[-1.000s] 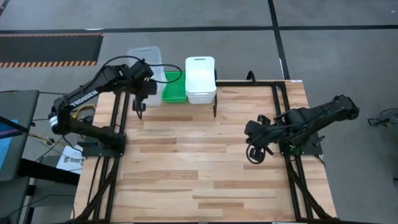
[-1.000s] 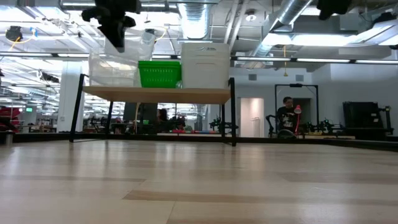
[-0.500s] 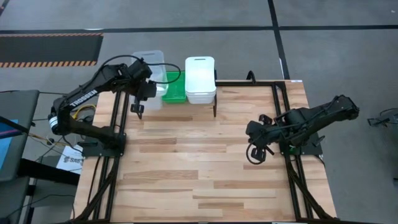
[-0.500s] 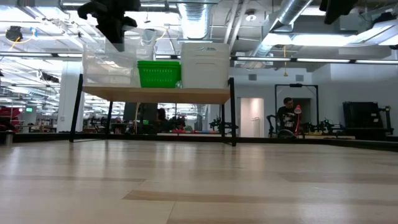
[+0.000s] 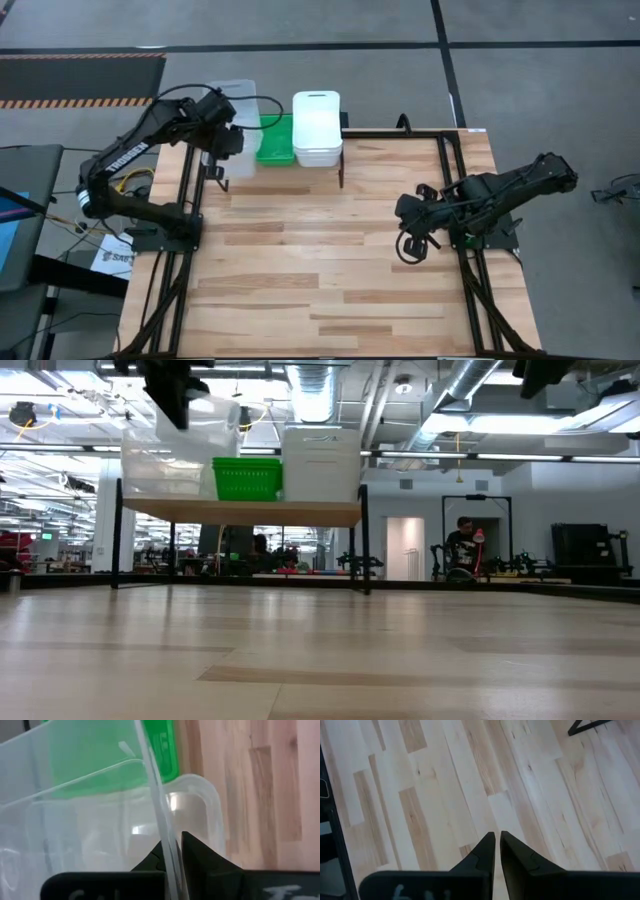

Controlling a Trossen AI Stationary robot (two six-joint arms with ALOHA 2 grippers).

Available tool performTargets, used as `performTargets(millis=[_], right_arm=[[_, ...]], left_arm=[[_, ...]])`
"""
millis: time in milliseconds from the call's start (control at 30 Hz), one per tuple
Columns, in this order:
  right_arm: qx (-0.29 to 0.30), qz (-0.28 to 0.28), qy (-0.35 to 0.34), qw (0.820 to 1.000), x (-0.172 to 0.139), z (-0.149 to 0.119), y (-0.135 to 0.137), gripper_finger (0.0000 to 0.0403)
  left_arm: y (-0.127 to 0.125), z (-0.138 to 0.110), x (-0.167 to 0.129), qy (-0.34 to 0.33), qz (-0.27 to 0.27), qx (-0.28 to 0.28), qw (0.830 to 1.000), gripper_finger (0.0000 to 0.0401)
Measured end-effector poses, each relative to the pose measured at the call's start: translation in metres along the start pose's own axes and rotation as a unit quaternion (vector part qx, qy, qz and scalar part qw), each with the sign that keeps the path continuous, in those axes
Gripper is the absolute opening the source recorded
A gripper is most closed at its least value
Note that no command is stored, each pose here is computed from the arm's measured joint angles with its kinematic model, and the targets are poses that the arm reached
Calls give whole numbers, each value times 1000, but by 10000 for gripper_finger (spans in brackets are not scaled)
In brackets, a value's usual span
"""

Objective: Stack baskets on shelf by color
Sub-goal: Stack the transparent bin on top of the transparent bins on the shelf

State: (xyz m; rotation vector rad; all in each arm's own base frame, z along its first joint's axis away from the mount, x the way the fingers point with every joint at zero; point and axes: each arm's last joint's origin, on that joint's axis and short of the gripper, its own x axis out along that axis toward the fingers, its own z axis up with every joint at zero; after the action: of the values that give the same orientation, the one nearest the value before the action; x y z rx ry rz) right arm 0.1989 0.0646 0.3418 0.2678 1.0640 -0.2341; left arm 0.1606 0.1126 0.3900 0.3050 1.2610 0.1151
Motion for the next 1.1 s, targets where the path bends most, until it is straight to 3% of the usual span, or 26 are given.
performTargets(millis=[200, 400, 867, 1100], right_arm=[[1, -6, -4, 1000, 0, 1, -1, 52], [1, -9, -8, 1000, 0, 1, -1, 52], [9, -8, -9, 1000, 0, 2, -1, 52], [6, -9, -8, 1000, 0, 1, -1, 52]], left_arm=[[0, -3, -16, 7, 17, -20, 1000, 5], [-6, -6, -19, 2, -27, -29, 999, 5], [-8, -9, -19, 10, -31, 9, 999, 5], [-10, -10, -22, 8, -26, 0, 1000, 5]])
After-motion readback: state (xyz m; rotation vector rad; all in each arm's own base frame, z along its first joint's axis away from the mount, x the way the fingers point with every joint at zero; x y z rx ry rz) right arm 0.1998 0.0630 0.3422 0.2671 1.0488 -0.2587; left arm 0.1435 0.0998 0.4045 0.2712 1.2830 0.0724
